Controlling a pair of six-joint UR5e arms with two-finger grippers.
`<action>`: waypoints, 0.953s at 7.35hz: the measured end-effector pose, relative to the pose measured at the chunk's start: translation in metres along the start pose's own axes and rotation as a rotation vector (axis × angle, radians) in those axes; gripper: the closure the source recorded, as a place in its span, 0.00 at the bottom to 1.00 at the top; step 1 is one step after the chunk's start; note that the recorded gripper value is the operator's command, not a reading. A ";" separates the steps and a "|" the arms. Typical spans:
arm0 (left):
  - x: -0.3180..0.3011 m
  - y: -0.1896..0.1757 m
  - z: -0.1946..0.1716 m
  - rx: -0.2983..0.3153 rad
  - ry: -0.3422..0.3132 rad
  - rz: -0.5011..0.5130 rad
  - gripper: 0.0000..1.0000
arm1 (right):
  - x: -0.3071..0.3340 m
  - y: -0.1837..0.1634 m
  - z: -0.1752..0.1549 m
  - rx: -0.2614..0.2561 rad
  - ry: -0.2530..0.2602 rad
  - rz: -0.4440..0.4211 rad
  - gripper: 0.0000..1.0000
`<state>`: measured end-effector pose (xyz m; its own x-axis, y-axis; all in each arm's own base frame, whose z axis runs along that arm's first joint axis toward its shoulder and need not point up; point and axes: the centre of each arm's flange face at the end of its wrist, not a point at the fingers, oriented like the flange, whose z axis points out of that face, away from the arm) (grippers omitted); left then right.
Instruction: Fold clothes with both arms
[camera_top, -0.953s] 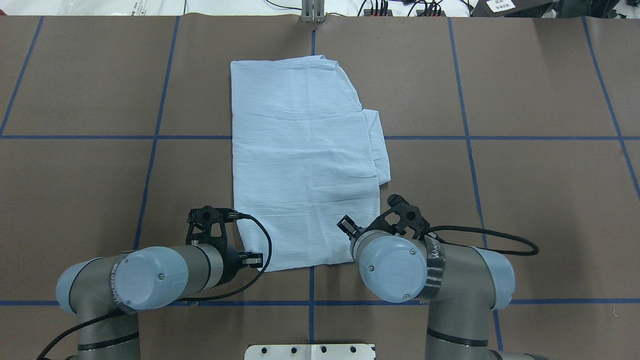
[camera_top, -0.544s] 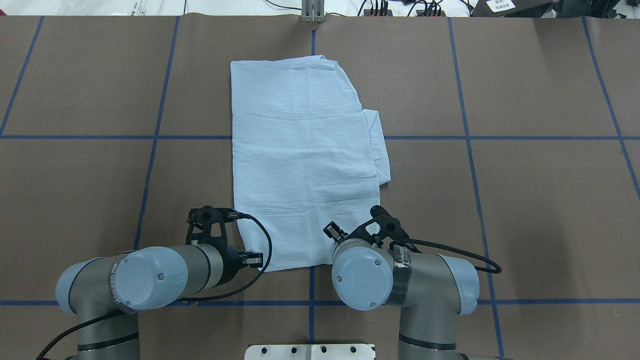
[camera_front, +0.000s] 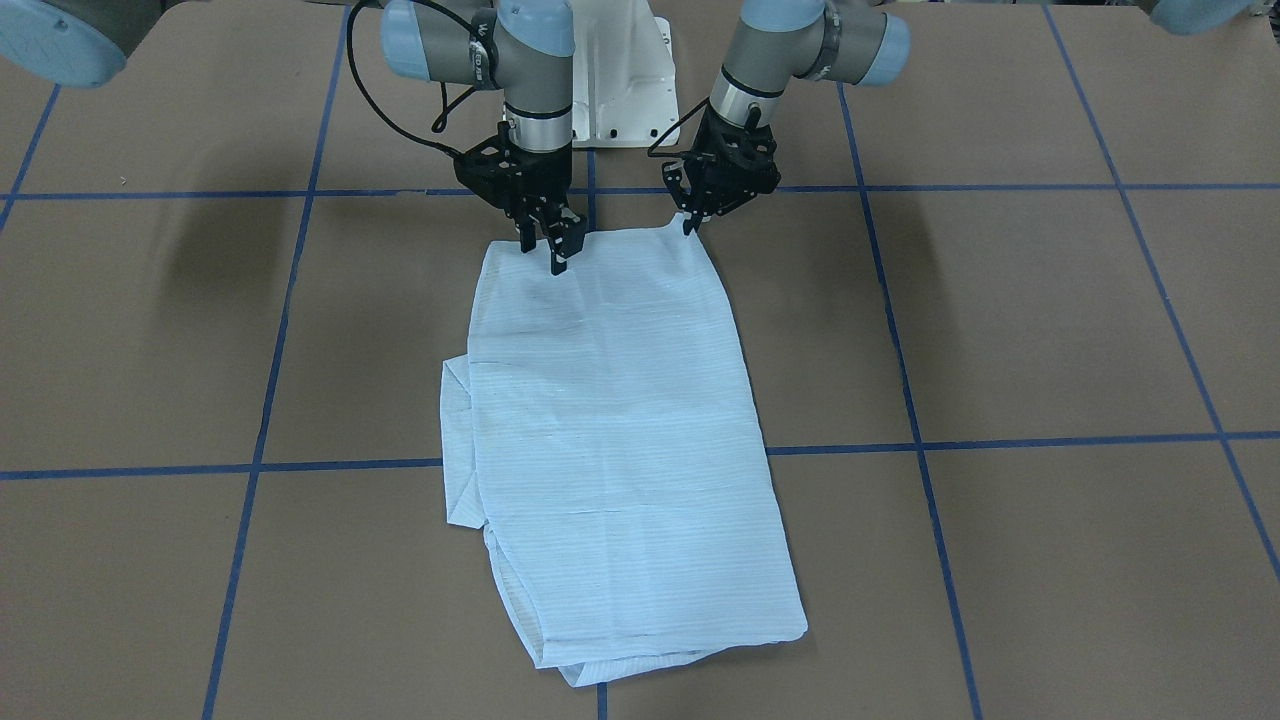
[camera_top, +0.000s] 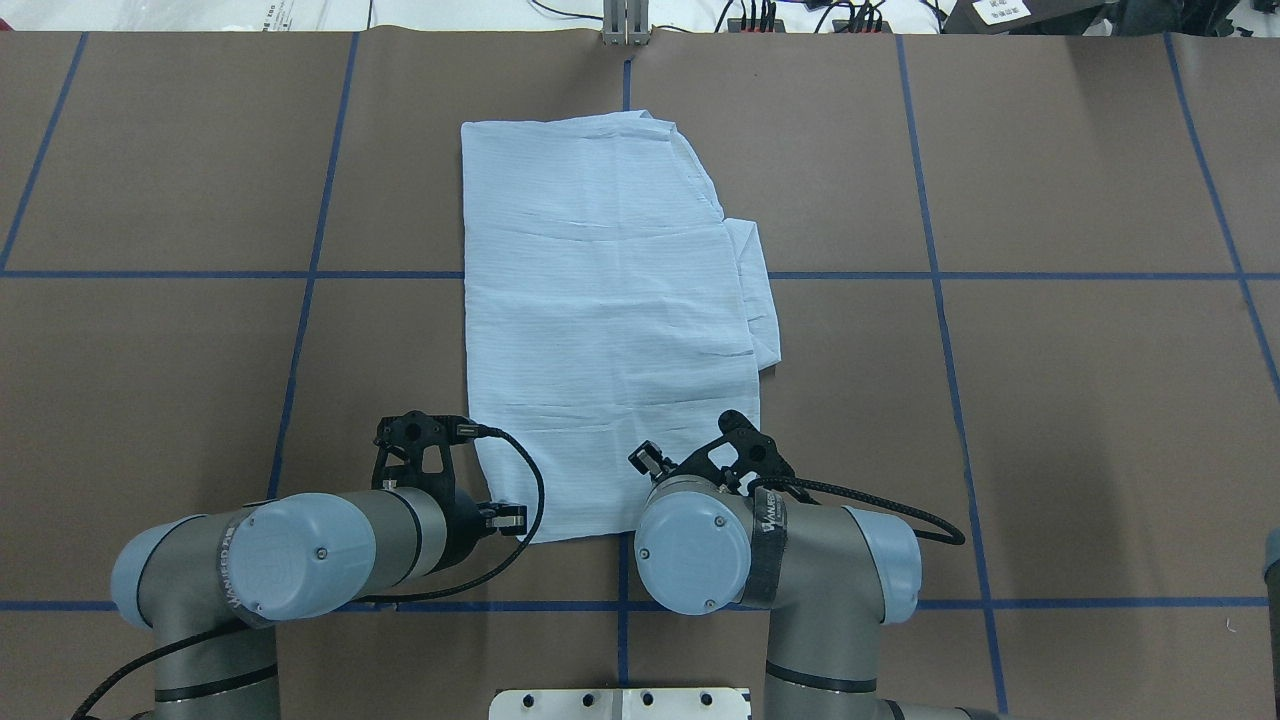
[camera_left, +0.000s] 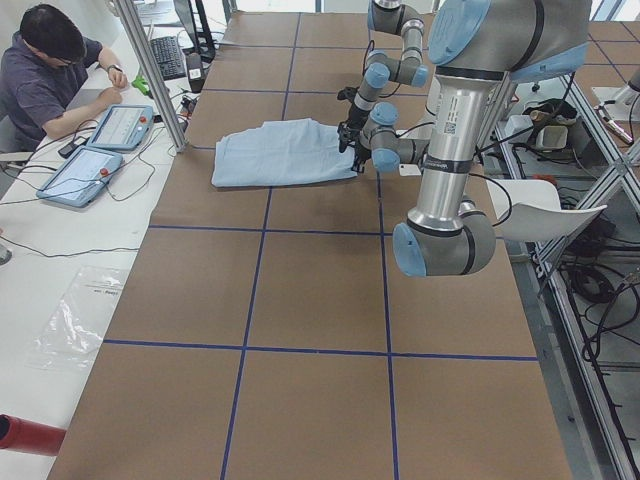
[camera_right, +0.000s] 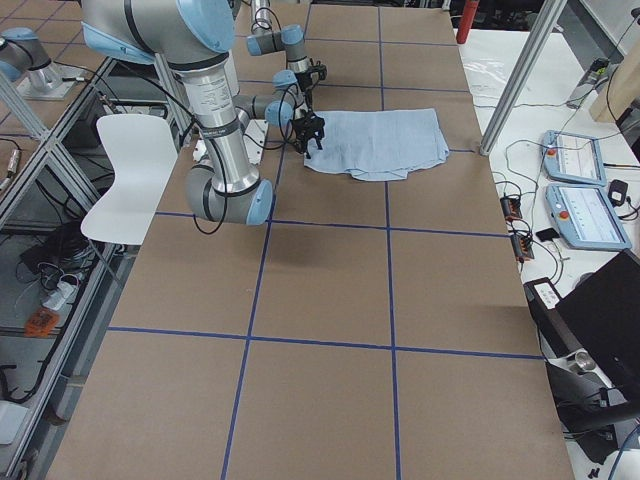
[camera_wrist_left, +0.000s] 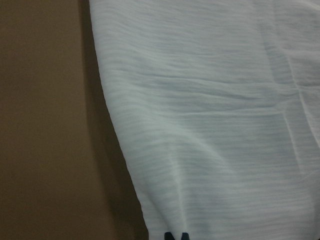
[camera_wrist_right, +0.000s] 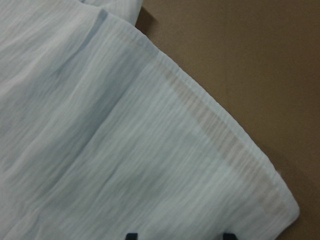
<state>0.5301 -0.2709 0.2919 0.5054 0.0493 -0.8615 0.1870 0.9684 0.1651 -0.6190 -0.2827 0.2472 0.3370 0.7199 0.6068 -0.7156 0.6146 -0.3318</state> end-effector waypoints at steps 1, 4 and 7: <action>0.000 0.000 0.000 0.000 0.000 0.000 1.00 | -0.002 -0.001 -0.001 0.001 -0.005 0.004 1.00; 0.001 0.000 0.000 0.000 0.001 0.000 1.00 | -0.009 -0.009 -0.006 0.009 -0.027 0.018 1.00; 0.015 -0.005 -0.030 -0.002 0.047 0.005 1.00 | -0.017 -0.028 -0.048 -0.005 -0.066 0.037 1.00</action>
<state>0.5115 -0.2673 0.2637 0.4659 0.0658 -0.8824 0.1826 0.9686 0.1686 -0.5759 -0.2966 0.2117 0.2693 0.7196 0.6401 -0.7236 0.5898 -0.3586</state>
